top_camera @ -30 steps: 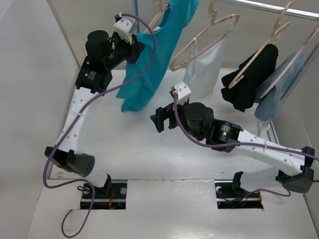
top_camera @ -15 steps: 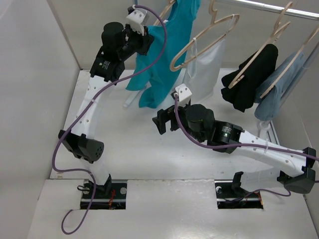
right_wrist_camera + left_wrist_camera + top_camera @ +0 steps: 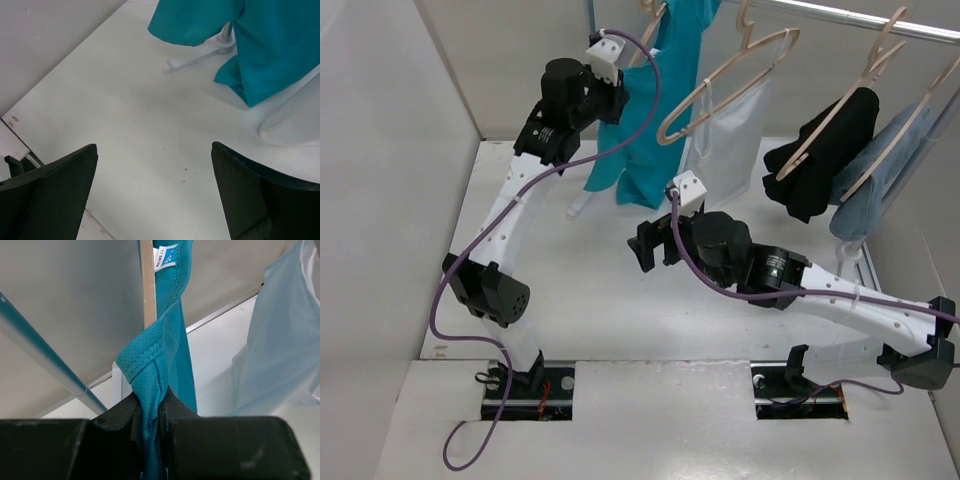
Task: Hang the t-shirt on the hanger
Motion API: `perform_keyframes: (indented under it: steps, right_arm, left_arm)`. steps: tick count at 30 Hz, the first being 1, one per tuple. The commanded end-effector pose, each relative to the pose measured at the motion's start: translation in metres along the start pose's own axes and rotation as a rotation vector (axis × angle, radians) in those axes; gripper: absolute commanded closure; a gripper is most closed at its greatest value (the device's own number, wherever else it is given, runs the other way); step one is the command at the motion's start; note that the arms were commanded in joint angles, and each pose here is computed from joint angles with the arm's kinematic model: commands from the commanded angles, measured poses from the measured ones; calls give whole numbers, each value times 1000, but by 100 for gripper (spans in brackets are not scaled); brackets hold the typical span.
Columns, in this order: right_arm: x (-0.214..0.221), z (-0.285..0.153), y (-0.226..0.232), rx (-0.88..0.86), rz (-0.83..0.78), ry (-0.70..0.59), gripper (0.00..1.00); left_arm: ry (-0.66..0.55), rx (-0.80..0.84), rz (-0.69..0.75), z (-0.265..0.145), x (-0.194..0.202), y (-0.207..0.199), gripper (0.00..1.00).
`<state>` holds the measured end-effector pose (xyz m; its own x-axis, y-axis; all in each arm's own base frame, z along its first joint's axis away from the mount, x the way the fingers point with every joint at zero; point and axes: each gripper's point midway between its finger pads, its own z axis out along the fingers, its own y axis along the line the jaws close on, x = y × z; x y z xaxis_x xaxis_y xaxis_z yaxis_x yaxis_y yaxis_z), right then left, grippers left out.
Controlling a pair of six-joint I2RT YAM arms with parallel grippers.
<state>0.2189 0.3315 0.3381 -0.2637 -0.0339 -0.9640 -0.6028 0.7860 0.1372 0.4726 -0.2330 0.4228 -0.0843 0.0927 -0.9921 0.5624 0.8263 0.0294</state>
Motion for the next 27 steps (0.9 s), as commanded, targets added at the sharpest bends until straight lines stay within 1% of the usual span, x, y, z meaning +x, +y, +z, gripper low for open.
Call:
perform_keyframes:
  steps: [1, 3, 4, 5, 8, 9, 10, 12, 17, 18, 20, 21, 23, 24, 25, 26, 27]
  right_arm:
    - [-9, -13, -3, 1, 31, -29, 0]
    - [-4, -15, -5, 4, 34, -18, 0]
    - [-1, -15, -6, 7, 28, -7, 0]
    - [-3, -19, -7, 6, 29, -9, 0]
    - [4, -24, -11, 11, 31, 8, 0]
    - [13, -24, -14, 18, 19, 31, 0]
    - [11, -27, -15, 17, 20, 29, 0]
    - [21, -31, -16, 6, 7, 61, 0]
    - [46, -44, -15, -55, -7, 116, 0]
    - [56, -47, -13, -77, -8, 149, 0]
    - [77, -54, -20, -58, 21, 199, 0]
    - [86, -57, -23, -47, 38, 223, 0]
    - [117, -65, -39, 14, 55, 285, 0]
    - [118, -74, -43, 31, 130, 270, 0]
    - [124, -78, -52, 70, 161, 263, 0]
    - [134, -83, -60, 103, 191, 272, 0]
    - [157, -88, -72, 152, 217, 299, 0]
  left_arm:
    - [-86, -55, 22, -23, -34, 8, 94]
    - [-99, -43, 25, -28, -40, 5, 72]
    - [-111, -33, 28, -33, -45, 2, 63]
    - [-135, -34, 32, -39, -54, 1, 48]
    - [-161, -37, 46, -50, -65, 0, 35]
    - [-161, -37, 57, -50, -65, 1, 25]
    - [-183, -39, 61, -58, -75, 0, 19]
    - [-205, -31, 75, -65, -84, -3, 0]
    - [-283, -60, 87, -102, -120, -4, 0]
    - [-285, -88, 84, -113, -124, -1, 0]
    - [-297, -141, 89, -130, -131, 5, 0]
    - [-329, -170, 89, -151, -141, 6, 0]
    - [-320, -277, 58, -172, -134, 28, 0]
    - [-278, -321, 6, -172, -112, 39, 0]
    - [-303, -442, -24, -200, -111, 64, 0]
    - [-288, -496, -48, -208, -98, 77, 0]
    - [-177, -541, -73, -198, -46, 93, 0]
